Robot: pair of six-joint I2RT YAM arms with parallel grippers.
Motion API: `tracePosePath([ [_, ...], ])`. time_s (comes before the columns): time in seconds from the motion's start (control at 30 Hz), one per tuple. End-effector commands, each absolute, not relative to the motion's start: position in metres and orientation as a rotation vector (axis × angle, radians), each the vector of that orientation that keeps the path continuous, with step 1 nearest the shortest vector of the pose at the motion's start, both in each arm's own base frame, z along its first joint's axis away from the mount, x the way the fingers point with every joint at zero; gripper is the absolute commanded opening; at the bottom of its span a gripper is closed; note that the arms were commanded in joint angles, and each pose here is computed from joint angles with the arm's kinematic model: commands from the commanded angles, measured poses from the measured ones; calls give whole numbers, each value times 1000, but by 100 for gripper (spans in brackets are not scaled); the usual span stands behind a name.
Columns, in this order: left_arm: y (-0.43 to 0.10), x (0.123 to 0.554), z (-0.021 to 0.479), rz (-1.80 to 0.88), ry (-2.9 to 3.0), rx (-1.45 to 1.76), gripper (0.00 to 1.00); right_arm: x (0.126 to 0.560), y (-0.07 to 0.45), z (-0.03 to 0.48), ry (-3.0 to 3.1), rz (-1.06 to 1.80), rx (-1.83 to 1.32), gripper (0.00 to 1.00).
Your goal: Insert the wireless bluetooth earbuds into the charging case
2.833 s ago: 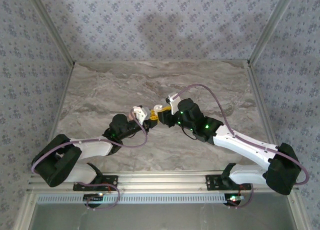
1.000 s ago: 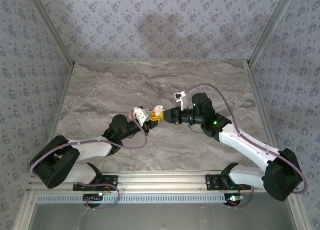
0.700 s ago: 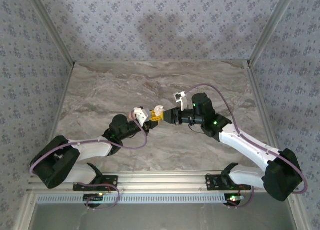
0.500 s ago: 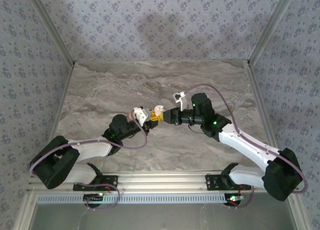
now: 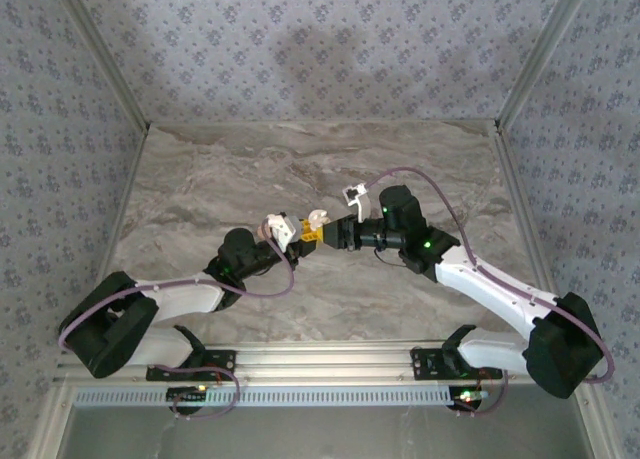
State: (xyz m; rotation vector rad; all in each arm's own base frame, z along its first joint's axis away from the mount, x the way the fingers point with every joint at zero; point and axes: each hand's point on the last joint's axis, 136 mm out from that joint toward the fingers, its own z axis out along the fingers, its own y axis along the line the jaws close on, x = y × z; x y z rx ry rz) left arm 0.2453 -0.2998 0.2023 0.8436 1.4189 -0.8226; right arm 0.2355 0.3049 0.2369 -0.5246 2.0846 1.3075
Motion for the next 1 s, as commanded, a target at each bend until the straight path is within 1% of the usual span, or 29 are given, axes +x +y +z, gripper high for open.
tracePosePath([
  [0.0, -302, 243, 223, -822, 1354, 843, 13, 235, 307, 252, 2049, 1310, -549, 40],
  [0.1, -302, 243, 224, -820, 1350, 843, 13, 236, 300, 248, 2070, 1272, -530, 41],
  [0.33, -302, 242, 224, -821, 1352, 844, 13, 237, 291, 256, 2039, 1265, -510, 42],
  [0.47, -302, 242, 225, -820, 1346, 844, 13, 238, 294, 257, 2037, 1280, -522, 39],
  [0.67, -302, 242, 226, -821, 1346, 846, 13, 239, 300, 254, 2044, 1297, -536, 38],
  [0.97, -303, 243, 225, -821, 1349, 846, 13, 236, 307, 261, 2018, 1324, -565, 32],
])
